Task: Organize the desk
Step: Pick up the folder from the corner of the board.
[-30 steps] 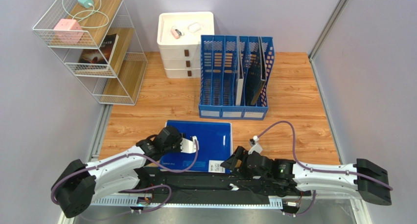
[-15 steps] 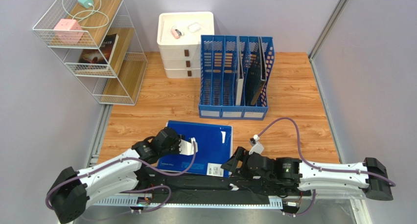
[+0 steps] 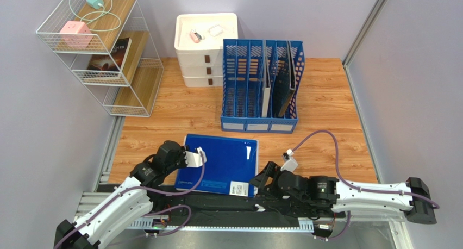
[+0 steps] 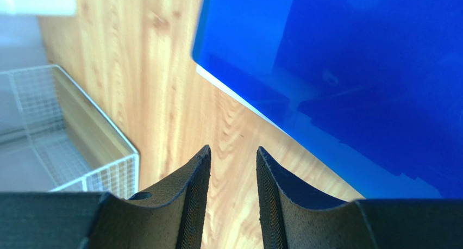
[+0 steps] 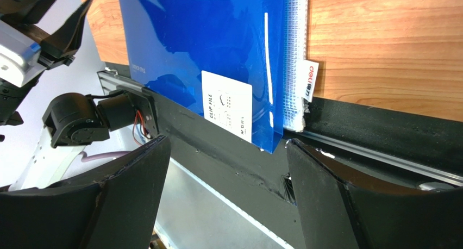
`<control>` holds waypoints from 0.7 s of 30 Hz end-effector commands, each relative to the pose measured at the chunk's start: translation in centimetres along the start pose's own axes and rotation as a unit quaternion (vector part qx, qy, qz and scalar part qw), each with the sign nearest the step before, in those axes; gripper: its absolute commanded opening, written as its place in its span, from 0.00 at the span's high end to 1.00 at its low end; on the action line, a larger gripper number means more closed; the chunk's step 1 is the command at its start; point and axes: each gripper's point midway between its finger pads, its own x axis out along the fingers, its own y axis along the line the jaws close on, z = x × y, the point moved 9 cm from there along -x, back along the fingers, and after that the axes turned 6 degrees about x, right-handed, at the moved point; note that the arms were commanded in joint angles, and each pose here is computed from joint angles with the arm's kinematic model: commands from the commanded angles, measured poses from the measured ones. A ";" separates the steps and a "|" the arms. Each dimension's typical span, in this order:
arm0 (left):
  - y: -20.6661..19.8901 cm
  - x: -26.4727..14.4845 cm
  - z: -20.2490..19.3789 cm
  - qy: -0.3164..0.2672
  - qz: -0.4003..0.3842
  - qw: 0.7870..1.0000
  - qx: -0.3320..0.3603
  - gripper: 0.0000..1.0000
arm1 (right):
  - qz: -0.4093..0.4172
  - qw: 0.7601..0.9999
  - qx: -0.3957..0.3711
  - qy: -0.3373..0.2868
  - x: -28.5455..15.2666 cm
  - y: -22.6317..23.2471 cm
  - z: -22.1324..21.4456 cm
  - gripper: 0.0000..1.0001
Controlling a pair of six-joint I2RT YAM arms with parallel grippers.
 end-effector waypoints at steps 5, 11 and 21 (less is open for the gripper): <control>-1.6 1.3 -0.8 0.024 -0.052 0.998 0.011 0.57 | 0.014 1.000 0.003 -0.023 1.2 0.7 -0.1 0.16; -2.3 1.6 -0.9 0.020 -0.073 0.997 0.010 0.57 | 0.019 0.999 0.014 -0.033 2.3 0.3 -0.1 0.16; -2.8 2.0 -1.3 0.034 -0.089 0.995 0.018 0.57 | 0.028 0.999 0.020 -0.037 2.7 0.3 0.1 0.16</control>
